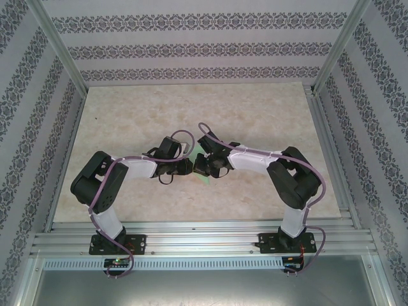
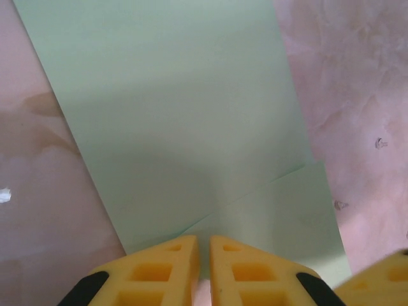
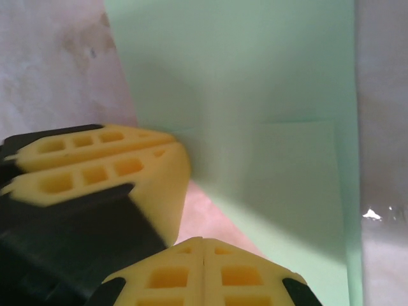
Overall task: Fold a paper plane with a square sheet of paper (fold left side to right side)
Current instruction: Third fold the triangle at the center of the table.
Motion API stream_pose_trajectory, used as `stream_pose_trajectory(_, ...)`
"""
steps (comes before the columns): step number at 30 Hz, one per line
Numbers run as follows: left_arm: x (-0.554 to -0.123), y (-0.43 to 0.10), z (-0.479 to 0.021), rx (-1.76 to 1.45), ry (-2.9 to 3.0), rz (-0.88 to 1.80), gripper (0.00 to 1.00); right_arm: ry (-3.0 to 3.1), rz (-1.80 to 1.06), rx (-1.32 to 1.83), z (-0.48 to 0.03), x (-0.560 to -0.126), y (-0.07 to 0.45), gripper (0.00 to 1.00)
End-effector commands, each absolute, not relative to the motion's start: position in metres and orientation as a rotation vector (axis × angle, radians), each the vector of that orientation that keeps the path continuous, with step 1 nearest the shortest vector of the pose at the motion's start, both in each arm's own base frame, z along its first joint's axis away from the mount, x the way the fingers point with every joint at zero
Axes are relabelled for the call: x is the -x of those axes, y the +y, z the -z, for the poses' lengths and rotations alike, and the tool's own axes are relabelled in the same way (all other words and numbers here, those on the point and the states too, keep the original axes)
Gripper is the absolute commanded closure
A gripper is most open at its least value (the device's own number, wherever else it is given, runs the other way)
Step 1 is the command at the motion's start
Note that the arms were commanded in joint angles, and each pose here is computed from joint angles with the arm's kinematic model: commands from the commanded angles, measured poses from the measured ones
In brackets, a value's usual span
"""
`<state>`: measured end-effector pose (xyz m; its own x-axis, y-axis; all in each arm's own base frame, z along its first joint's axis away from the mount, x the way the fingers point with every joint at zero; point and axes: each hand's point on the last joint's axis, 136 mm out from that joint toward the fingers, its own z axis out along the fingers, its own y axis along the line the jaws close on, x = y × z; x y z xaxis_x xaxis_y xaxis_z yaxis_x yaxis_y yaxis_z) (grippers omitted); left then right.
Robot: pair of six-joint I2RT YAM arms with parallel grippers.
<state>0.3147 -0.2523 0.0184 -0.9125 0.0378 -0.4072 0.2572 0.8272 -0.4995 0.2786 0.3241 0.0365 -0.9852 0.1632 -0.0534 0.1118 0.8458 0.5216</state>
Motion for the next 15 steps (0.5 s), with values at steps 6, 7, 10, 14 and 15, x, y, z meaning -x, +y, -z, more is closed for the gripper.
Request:
stream_pose_trajectory(6, -0.306, -0.234, 0.008, -0.193, 2.712, 0.642, 0.84, 3.009, -0.649, -0.247, -0.001, -0.267, 0.298, 1.00)
stream_pose_trajectory(7, -0.306, -0.233, 0.008, -0.193, 2.713, 0.638, 0.84, 3.022, -0.633, -0.258, 0.002, -0.264, 0.293, 1.00)
stream_pose_trajectory(10, -0.306, -0.232, 0.009, -0.192, 2.716, 0.629, 0.84, 3.071, -0.579, -0.258, 0.010, -0.247, 0.279, 1.00)
stream_pose_trajectory(14, -0.307, -0.232, 0.009, -0.194, 2.715, 0.623, 0.84, 3.110, -0.540, -0.272, 0.015, -0.228, 0.262, 1.00)
stream_pose_trajectory(15, -0.307, -0.232, 0.009, -0.193, 2.716, 0.621, 0.84, 3.118, -0.532, -0.278, 0.016, -0.225, 0.258, 1.00)
